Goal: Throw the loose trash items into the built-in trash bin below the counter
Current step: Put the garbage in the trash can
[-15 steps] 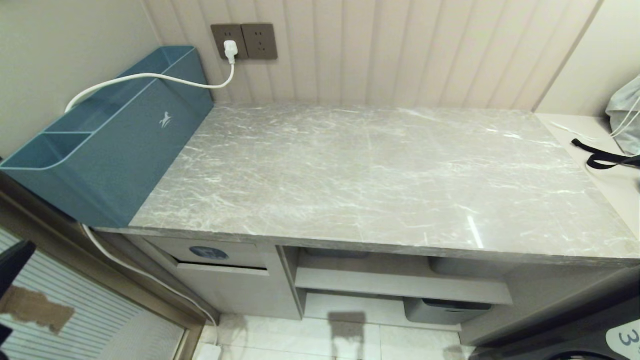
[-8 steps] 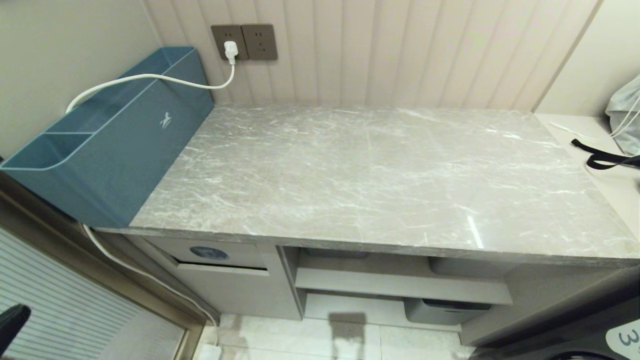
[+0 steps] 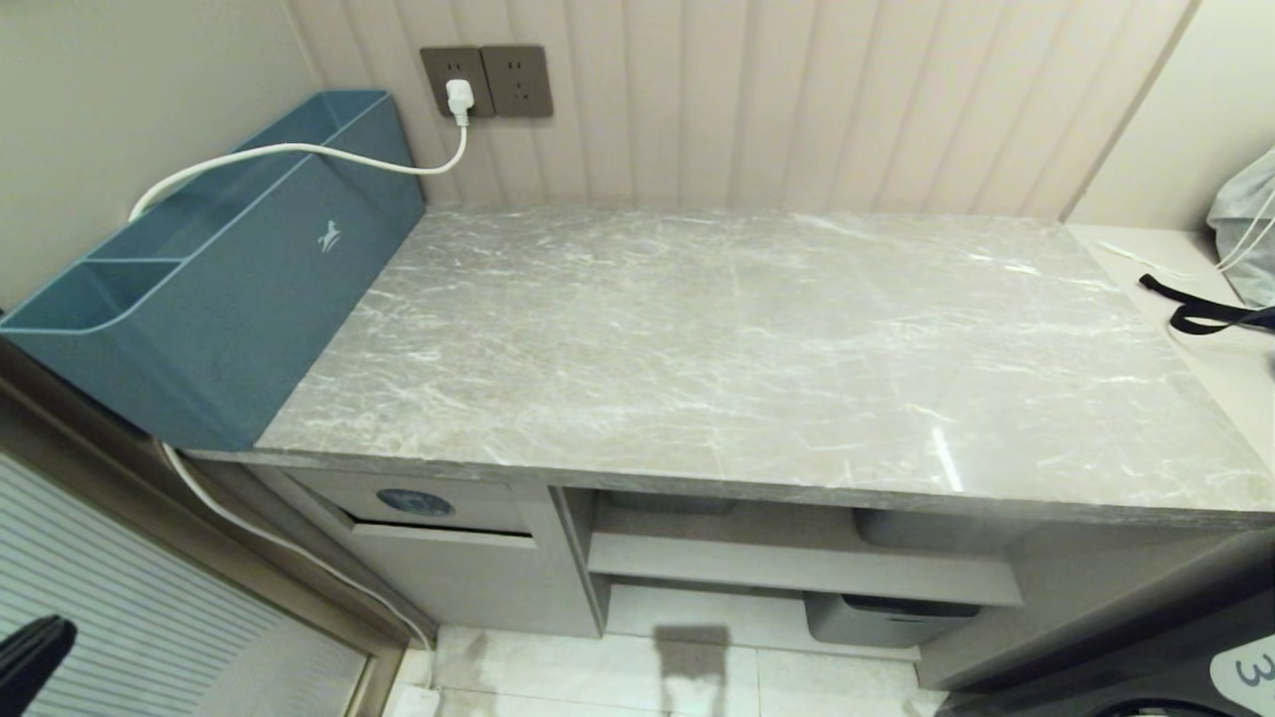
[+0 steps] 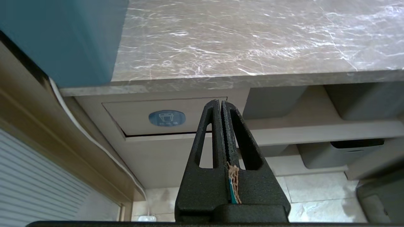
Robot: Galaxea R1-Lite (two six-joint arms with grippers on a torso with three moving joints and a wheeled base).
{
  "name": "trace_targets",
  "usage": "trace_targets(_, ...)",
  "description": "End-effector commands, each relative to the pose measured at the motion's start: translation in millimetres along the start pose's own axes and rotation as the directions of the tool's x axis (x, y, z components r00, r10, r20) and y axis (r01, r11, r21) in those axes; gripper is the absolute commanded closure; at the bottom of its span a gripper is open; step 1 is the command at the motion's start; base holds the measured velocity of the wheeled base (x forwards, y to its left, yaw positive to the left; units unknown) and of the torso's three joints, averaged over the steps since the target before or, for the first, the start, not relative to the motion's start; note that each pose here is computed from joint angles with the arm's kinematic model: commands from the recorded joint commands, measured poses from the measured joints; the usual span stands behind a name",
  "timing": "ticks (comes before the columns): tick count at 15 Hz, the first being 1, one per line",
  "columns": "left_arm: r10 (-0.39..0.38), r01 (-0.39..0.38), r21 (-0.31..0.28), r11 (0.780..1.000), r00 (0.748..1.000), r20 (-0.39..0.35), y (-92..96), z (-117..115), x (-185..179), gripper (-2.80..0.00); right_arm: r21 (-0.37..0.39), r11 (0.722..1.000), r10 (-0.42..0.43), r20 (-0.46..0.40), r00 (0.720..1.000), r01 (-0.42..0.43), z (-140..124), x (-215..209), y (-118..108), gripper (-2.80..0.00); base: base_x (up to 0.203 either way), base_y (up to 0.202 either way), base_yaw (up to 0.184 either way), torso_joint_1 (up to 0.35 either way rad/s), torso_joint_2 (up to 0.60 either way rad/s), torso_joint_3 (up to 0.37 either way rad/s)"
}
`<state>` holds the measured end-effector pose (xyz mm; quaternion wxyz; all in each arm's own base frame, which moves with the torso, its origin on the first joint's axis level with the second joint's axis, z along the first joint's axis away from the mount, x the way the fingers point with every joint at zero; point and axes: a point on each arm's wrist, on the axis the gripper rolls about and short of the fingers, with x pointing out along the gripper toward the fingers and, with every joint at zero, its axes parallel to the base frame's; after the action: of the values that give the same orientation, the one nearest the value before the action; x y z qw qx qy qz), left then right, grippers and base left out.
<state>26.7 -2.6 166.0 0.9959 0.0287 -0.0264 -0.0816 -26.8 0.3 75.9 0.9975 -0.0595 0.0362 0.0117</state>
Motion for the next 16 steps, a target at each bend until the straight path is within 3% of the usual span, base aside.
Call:
trace_targets(1,-0.006,0.006,-0.013,1.0,0.999,-0.033,3.6,3,8,0.0,-0.003,1.0,0.001,-0.002,1.0,-0.001,0,0,0,0.0,0.0,0.0,0.0,-0.135,0.32,0.151)
trace_targets(6,-0.013,0.007,-0.048,0.999,0.993,-0.115,13.6,9,31,0.0,-0.003,1.0,0.002,0.0,1.0,-0.002,0,0,0,0.0,0.0,0.0,0.0,-0.159,0.35,0.179)
trace_targets(11,-0.027,-0.004,-0.111,0.994,0.961,-0.276,18.4,-18,44,0.0,-0.002,1.0,0.004,0.0,1.0,-0.004,0,0,0,0.0,0.0,0.0,0.0,-0.226,0.49,0.26)
trace_targets(14,-0.032,-0.047,-0.243,0.969,0.95,-0.312,23.1,-17,55,0.0,-0.002,1.0,0.004,0.0,1.0,-0.004,0,0,0,0.0,0.0,0.0,0.0,-0.253,0.55,0.288)
trace_targets(15,-0.037,-0.078,-0.323,0.943,0.941,-0.335,26.1,-18,62,0.0,-0.002,1.0,0.004,0.0,1.0,-0.004,0,0,0,0.0,0.0,0.0,0.0,-0.237,0.53,0.285)
trace_targets(16,-0.04,-0.122,-0.417,0.901,0.933,-0.358,29.5,-19,70,0.0,-0.002,1.0,0.001,0.0,1.0,-0.001,0,0,0,0.0,0.0,0.0,0.0,-0.242,0.54,0.297)
